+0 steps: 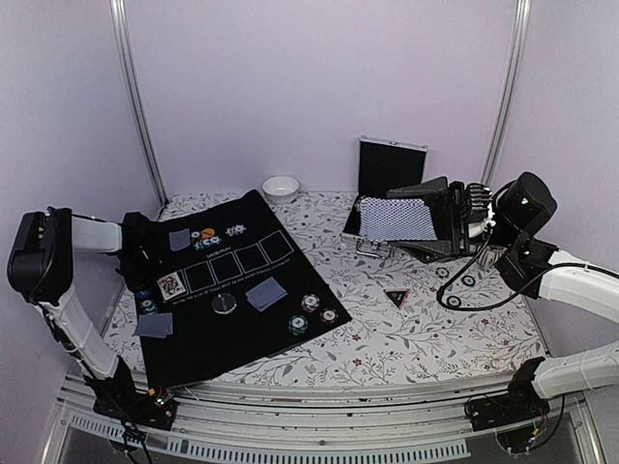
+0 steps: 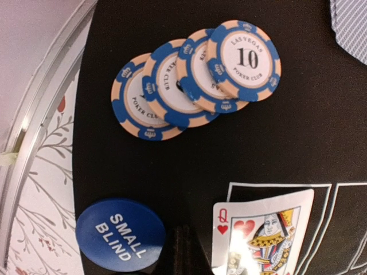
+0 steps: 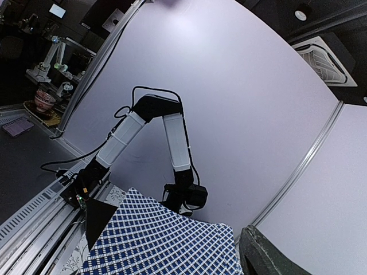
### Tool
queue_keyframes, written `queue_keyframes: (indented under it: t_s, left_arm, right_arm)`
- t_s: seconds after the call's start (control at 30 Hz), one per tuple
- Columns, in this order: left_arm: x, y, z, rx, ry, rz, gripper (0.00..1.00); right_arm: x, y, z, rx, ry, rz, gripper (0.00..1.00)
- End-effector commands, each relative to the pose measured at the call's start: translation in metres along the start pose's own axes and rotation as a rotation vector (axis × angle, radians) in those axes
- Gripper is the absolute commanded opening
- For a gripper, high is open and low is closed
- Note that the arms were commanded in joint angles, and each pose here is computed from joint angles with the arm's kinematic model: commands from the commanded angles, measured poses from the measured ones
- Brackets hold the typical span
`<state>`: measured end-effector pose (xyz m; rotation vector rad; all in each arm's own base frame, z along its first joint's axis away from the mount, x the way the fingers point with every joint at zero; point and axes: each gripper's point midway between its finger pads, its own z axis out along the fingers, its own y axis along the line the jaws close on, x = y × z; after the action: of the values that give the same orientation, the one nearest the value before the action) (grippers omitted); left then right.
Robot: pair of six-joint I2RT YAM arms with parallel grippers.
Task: Distribute texas hold em gaming equipment
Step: Adjust the poker card in the community card area.
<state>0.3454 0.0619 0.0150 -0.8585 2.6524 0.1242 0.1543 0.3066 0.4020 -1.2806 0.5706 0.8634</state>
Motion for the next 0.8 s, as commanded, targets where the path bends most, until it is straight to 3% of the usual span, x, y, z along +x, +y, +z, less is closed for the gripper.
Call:
queue_keyframes:
  t_s: [0.0, 0.77]
  left_arm:
    - [-0.008, -0.008, 0.005, 0.029, -0.004, 0.011, 0.0]
    - [-0.019, -0.032, 0.005, 0.089, -0.036, 0.048, 0.0]
  right_arm:
    - [-0.012, -0.007, -0.002, 0.028, -0.01, -0.034, 0.64]
    - [-0.012, -0.008, -0.002, 0.027, -0.008, -0.034, 0.64]
